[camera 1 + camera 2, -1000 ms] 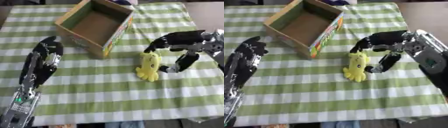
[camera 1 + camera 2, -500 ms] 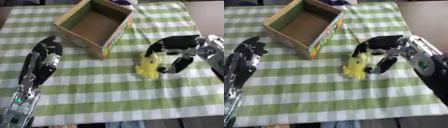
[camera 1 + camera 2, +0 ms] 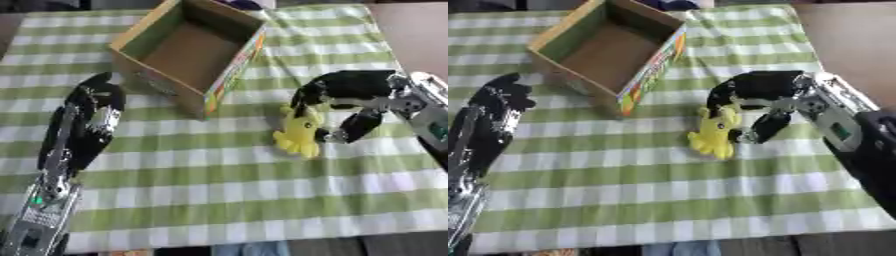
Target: Pick up objects on the table and place them in the box.
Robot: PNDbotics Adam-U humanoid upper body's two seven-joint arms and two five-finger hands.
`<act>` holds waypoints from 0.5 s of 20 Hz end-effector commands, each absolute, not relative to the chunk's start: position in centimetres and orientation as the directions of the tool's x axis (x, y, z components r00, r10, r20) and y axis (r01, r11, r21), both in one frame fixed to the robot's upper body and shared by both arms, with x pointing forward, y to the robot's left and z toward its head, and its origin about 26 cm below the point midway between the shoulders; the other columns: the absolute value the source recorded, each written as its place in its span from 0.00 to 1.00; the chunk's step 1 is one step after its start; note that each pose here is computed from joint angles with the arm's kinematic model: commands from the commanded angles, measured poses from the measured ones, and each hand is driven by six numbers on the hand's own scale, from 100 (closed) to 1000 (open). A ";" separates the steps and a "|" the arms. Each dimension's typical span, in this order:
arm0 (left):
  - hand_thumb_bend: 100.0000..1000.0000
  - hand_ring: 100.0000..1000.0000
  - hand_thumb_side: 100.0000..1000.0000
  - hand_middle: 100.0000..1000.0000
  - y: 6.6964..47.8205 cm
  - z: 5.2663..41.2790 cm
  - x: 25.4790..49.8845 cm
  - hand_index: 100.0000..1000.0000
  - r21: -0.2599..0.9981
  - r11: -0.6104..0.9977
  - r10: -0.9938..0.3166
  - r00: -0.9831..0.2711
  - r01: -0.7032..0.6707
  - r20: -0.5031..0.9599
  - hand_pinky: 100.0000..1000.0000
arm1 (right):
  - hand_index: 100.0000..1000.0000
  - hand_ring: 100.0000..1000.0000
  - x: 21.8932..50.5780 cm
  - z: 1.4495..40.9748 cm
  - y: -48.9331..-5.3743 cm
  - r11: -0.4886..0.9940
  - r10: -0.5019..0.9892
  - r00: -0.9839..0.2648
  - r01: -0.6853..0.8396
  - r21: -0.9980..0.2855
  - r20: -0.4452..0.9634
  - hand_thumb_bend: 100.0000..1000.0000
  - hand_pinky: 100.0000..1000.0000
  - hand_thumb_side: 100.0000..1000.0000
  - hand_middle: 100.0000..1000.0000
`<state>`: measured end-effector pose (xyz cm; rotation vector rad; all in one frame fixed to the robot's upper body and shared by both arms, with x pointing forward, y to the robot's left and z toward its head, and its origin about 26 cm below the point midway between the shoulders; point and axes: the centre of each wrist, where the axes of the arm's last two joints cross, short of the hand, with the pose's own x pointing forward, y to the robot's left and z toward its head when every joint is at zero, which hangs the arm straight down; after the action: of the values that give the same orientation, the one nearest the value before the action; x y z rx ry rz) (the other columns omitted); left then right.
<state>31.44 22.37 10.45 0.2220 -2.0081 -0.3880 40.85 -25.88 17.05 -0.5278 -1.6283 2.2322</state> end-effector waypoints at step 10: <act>0.24 0.60 0.65 0.64 22.3 11.2 31.6 0.85 0.365 0.931 -0.316 -0.474 0.012 0.822 0.81 | 0.36 0.68 41.6 18.8 -26.9 -0.211 0.474 -0.852 0.136 -0.968 -0.223 0.00 0.81 0.00 0.67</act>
<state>31.44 22.36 10.46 0.2206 -2.0083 -0.3870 41.47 -26.36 17.14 -0.6545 -1.7824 2.1698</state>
